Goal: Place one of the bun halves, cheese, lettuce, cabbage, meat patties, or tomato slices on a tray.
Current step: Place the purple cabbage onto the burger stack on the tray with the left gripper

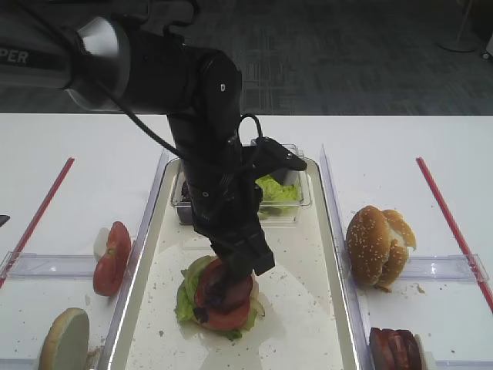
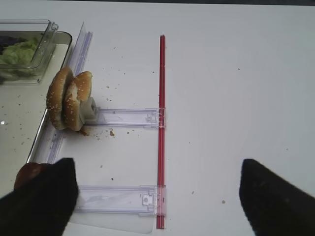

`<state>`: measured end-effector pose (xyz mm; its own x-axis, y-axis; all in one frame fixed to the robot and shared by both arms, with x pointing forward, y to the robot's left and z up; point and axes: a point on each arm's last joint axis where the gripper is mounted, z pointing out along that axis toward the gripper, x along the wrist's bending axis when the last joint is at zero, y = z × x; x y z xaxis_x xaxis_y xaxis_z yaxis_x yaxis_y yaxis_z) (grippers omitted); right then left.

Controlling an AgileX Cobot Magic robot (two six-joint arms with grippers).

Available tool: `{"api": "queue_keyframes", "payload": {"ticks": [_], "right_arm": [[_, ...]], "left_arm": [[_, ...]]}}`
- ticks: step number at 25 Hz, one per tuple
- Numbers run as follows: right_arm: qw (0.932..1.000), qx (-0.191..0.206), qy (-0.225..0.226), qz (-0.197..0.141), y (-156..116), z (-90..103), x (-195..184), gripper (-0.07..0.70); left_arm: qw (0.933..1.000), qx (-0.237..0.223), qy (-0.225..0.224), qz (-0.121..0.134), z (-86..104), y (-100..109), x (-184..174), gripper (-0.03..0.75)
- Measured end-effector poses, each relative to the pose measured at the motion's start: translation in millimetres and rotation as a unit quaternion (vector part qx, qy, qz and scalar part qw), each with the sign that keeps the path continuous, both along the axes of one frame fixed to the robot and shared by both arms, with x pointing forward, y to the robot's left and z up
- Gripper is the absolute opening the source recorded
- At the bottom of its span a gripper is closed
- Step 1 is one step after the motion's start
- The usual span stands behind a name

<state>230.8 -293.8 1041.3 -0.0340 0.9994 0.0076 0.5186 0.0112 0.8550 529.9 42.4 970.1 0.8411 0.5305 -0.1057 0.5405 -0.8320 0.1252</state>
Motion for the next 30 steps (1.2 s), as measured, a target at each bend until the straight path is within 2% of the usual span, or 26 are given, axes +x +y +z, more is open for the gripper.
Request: {"api": "queue_keyframes", "payload": {"ticks": [4, 12, 21, 26, 30], "right_arm": [[1.0, 0.0, 0.0, 0.0, 0, 0.0, 0, 0.678], [1.0, 0.0, 0.0, 0.0, 0, 0.0, 0, 0.678], [1.0, 0.001, 0.0, 0.0, 0, 0.0, 0, 0.678], [1.0, 0.001, 0.0, 0.0, 0, 0.0, 0, 0.678], [1.0, 0.001, 0.0, 0.0, 0, 0.0, 0, 0.678]], "left_arm": [[1.0, -0.001, -0.002, -0.004, 0.0, 0, 0, 0.3], [0.9999, 0.0, -0.002, -0.01, 0.0, 0, 0, 0.473], [0.9998, 0.011, 0.015, -0.012, 1.3, 2, -3, 0.492], [0.9997, 0.01, 0.017, -0.015, 23.6, -3, 2, 0.493], [0.9995, -0.022, -0.02, -0.008, 52.8, -12, 13, 0.493]]}}
